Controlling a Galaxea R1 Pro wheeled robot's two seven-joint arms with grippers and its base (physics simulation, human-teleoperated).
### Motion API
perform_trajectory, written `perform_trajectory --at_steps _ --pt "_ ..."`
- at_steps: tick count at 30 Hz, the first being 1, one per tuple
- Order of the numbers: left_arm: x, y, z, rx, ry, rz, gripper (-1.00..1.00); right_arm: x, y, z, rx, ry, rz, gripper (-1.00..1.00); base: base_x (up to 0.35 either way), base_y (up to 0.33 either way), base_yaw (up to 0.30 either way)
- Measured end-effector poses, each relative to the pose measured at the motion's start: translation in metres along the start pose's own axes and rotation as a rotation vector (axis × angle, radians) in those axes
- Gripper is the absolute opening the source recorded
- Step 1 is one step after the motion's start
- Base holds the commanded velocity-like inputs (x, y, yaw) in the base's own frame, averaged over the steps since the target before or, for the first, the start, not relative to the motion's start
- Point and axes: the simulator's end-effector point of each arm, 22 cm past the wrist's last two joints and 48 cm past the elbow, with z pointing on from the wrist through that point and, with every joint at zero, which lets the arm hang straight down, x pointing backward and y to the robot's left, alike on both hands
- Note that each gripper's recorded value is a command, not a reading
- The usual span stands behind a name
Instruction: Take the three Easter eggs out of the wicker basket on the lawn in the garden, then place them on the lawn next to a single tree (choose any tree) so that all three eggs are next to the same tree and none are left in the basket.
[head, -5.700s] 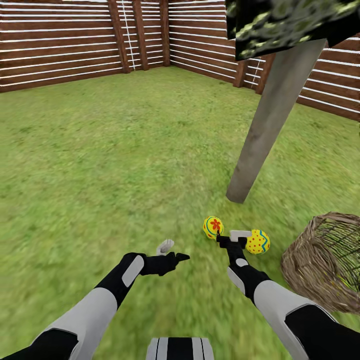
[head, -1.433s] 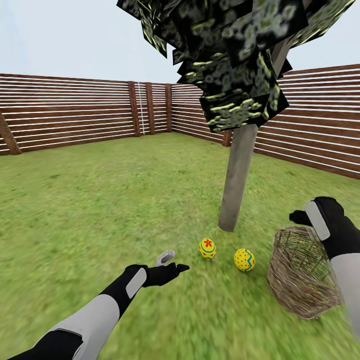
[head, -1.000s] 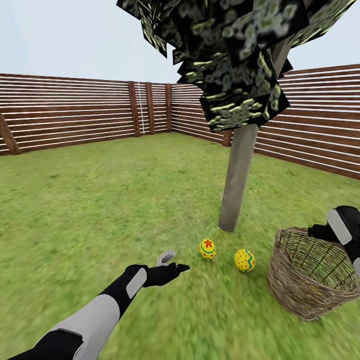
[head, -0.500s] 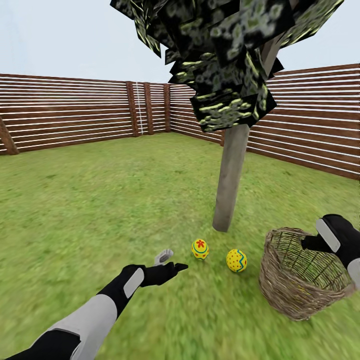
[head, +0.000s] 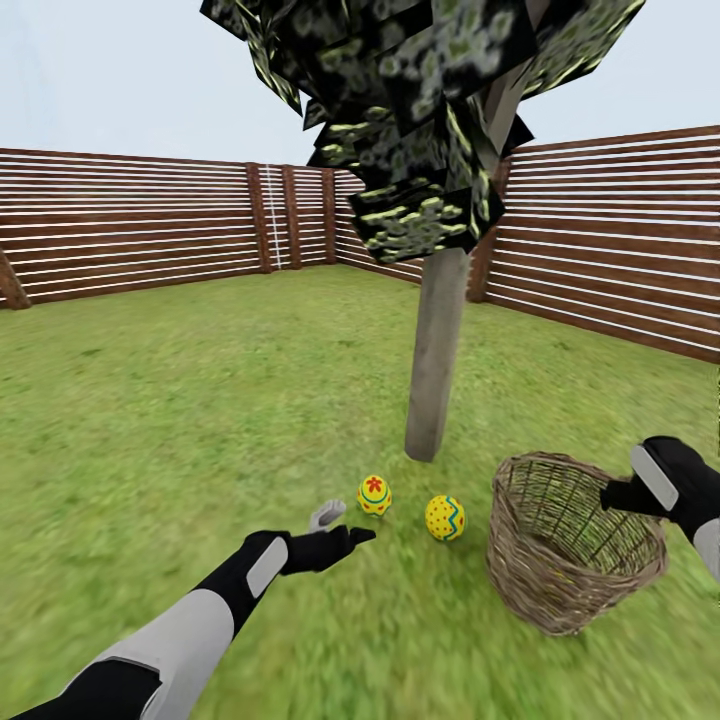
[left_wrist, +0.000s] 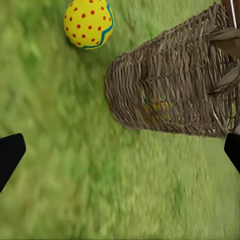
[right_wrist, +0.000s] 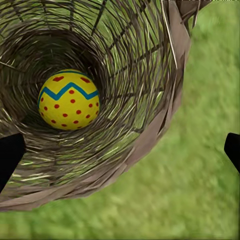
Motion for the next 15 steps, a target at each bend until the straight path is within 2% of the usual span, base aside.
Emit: perform_trajectory --at_steps 4,8,10,13,15 --pt "0.005 0.004 0.000 -0.007 0.009 -0.009 1.00 0.004 0.006 0.003 0.014 0.006 -0.060 1.00 0.048 -0.115 0.000" --pt "0.007 0.004 0.001 -0.007 0.013 -0.010 1.00 0.009 0.009 0.005 0.024 0.018 -0.090 1.00 0.014 -0.032 0.000" --pt "0.008 0.003 0.002 -0.006 0.015 -0.010 1.00 0.012 0.006 0.007 0.031 0.043 -0.082 1.00 0.005 -0.012 0.000" --pt "0.008 0.002 0.002 -0.004 0.016 -0.010 1.00 0.005 -0.002 0.002 0.027 0.083 -0.029 1.00 0.002 -0.005 0.000" --pt "0.008 0.002 0.002 -0.004 0.015 -0.010 1.00 -0.002 0.001 -0.002 0.010 0.086 -0.009 1.00 0.001 -0.003 0.000"
